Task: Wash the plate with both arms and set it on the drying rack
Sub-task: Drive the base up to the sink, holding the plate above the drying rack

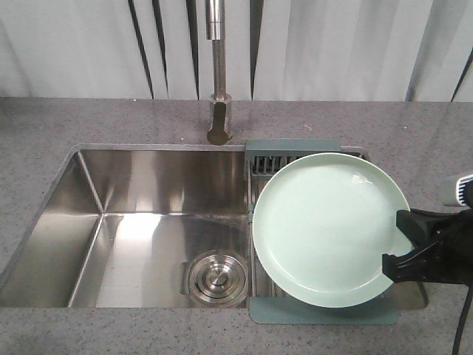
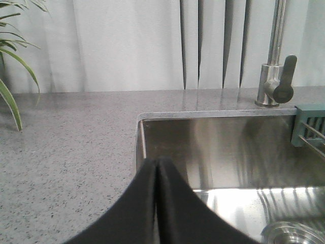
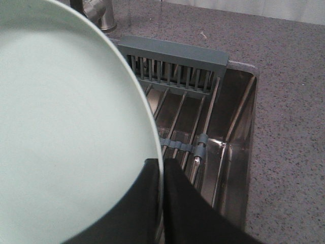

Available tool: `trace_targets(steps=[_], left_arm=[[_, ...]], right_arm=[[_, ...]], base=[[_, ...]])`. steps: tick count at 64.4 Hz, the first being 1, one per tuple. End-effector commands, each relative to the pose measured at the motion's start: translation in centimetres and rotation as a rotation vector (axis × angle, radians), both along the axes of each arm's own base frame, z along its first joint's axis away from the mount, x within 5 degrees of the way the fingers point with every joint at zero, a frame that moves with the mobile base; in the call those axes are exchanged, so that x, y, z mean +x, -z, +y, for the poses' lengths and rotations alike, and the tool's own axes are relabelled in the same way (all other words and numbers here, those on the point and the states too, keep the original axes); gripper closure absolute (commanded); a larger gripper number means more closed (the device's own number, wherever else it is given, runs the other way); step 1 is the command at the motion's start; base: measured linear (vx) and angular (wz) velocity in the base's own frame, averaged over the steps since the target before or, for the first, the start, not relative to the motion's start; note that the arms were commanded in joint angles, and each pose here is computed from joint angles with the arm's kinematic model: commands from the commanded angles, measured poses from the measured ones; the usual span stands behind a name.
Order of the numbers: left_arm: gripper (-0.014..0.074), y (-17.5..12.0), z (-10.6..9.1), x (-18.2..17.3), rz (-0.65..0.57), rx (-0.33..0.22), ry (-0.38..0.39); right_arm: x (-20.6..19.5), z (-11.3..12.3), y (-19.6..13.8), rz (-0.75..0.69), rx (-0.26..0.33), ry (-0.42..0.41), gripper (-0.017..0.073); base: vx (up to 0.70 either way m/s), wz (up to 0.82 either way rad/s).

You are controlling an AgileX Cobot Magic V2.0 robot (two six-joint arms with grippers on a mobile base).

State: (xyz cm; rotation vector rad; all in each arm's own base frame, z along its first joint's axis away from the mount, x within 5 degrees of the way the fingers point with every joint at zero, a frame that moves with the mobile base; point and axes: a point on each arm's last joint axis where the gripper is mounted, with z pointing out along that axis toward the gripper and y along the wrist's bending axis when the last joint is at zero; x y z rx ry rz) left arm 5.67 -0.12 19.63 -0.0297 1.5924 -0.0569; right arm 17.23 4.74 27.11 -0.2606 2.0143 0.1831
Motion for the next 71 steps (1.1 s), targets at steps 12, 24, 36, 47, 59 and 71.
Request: trace_targets(steps=[12,24,36,47,59,71], left_arm=[[0.0599,-0.23,0.05,-0.07,-0.073,-0.004,-0.006],[0.0599,-0.23,0.05,-0.07,-0.073,-0.004,-0.006],[0.0599,-0.23,0.05,-0.07,-0.073,-0.004,-0.006],[0.0599,-0.23,0.05,-0.07,-0.073,-0.004,-0.006],[0.0599,-0.23,0.05,-0.07,-0.073,-0.004,-0.006],[0.0599,-0.23,0.05,-0.07,-0.073,-0.004,-0.006]], right_arm=[[0.35,-0.01,-1.79,-0.111,0.026,0.006,0.0567],[0.35,-0.01,-1.79,-0.111,0.026,0.006,0.0567],[0.35,-0.01,-1.79,-0.111,0.026,0.006,0.0567],[0.35,-0.01,-1.8,-0.112,0.026,0.006,0.0567],[0.35,-0.01,-1.8,-0.112,0.026,0.006,0.0567],[0.35,-0.01,-1.8,-0.112,0.026,0.006,0.0567]], base=[[0.01,-0.1],[0.01,-0.05],[0.0,-0.01],[0.0,0.0],[0.0,0.01],[0.0,0.0]])
